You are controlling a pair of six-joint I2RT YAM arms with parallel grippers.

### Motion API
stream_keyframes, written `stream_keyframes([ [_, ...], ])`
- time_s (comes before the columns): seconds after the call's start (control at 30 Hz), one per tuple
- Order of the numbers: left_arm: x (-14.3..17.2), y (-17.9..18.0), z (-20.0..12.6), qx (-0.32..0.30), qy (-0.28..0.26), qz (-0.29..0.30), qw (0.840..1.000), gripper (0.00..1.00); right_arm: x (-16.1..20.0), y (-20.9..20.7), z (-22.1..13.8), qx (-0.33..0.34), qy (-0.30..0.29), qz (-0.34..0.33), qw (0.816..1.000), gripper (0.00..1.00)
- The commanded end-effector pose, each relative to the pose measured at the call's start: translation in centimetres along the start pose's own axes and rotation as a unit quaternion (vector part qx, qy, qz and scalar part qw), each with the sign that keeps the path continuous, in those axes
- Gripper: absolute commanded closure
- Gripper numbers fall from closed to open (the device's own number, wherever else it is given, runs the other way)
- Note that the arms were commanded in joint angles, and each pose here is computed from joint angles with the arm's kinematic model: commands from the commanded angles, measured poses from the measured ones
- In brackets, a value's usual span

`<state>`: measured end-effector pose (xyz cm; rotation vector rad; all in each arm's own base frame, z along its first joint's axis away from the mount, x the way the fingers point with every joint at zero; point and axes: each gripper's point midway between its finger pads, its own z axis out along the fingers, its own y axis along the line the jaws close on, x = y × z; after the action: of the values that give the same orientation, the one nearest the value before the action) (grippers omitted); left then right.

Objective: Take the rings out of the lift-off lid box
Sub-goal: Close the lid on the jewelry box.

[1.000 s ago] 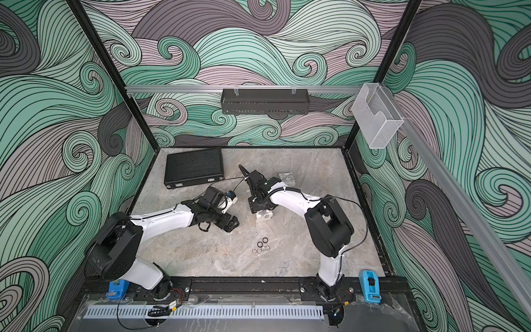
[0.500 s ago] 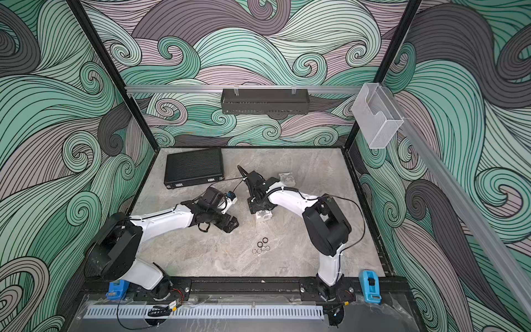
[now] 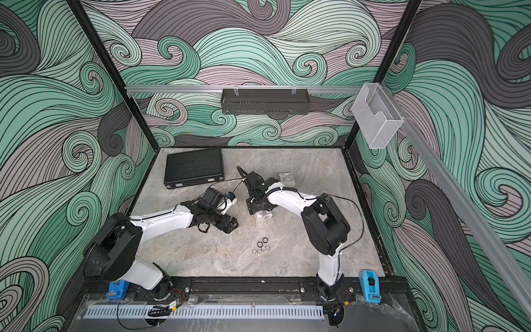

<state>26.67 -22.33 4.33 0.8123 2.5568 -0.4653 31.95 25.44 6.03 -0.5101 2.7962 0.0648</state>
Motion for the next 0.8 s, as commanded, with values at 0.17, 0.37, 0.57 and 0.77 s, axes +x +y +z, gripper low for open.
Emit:
stream_keyframes([
  [0.17, -3.6, 0.5, -1.8, -0.018, -0.03, 0.02, 0.999, 0.04, -0.6, -0.8, -4.6, -0.071, -0.068, 0.024, 0.995, 0.0],
  [0.37, -7.8, -0.2, -2.2, -0.003, -0.055, 0.037, 0.998, 0.04, 1.3, -5.2, -5.4, -0.119, -0.1, 0.108, 0.982, 0.0],
  [0.57, -12.0, -1.4, -1.4, 0.021, -0.054, 0.042, 0.997, 0.03, 2.3, -6.1, -4.4, -0.125, -0.096, 0.123, 0.98, 0.0],
  [0.77, -12.3, -2.5, 0.6, 0.032, -0.025, 0.055, 0.998, 0.03, 2.5, -5.7, -3.0, -0.136, -0.088, 0.125, 0.979, 0.0],
])
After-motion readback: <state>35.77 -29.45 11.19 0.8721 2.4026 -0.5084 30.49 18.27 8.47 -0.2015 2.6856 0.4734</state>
